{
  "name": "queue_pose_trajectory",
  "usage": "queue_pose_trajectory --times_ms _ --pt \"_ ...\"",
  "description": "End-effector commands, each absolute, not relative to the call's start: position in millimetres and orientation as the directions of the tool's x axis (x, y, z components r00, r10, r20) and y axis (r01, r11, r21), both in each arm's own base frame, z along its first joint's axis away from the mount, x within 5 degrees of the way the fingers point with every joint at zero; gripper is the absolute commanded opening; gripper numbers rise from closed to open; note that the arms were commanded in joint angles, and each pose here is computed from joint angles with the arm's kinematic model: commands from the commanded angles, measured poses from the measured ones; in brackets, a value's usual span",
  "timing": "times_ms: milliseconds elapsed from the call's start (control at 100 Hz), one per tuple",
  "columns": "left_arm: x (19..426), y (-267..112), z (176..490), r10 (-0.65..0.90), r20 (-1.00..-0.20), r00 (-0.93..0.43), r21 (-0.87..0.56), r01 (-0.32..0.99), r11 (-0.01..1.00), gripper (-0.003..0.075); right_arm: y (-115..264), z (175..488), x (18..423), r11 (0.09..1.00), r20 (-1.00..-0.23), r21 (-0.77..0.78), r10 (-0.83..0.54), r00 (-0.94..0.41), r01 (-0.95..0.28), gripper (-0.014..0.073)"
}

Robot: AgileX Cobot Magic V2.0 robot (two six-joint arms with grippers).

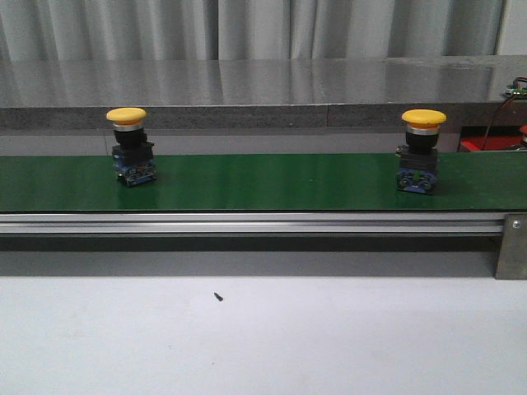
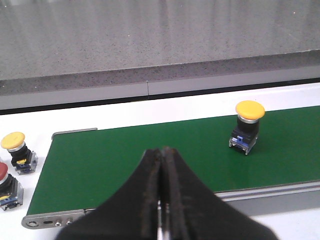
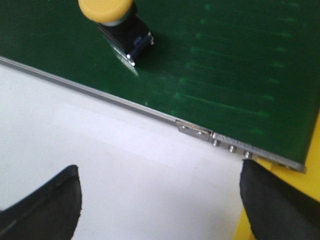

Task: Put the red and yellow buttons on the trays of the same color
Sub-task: 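Grasp the first yellow button at the belt's end with the right gripper, then lower the yellow button into the yellow tray and open the right gripper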

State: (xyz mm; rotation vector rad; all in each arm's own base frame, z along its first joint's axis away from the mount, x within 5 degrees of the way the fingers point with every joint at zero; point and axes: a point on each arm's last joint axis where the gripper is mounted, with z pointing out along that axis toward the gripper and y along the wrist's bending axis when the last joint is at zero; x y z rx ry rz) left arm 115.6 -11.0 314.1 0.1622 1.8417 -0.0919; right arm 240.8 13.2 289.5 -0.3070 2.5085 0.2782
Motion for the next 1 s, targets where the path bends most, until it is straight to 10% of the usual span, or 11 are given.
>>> queue_pose_trajectory --times_ms 0,640,850,990 --pt "117 -10 327 0.027 -0.980 -0.198 0.001 0.134 0.991 -0.0019 18 304 262 0.948 -0.640 0.121 -0.153 -0.753 -0.296 0.0634" --pt "117 -10 327 0.027 -0.980 -0.198 0.001 0.134 0.991 -0.0020 23 286 342 0.948 -0.640 0.094 -0.177 -0.748 -0.305 0.0626" --pt "117 -10 327 0.027 -0.980 -0.198 0.001 0.134 0.991 -0.0020 23 273 347 0.947 -0.609 0.104 -0.180 -0.772 -0.303 0.0300" --pt "117 -10 327 0.027 -0.980 -0.198 0.001 0.134 0.991 -0.0020 21 278 344 0.947 -0.612 0.095 -0.188 -0.769 -0.308 0.0267"
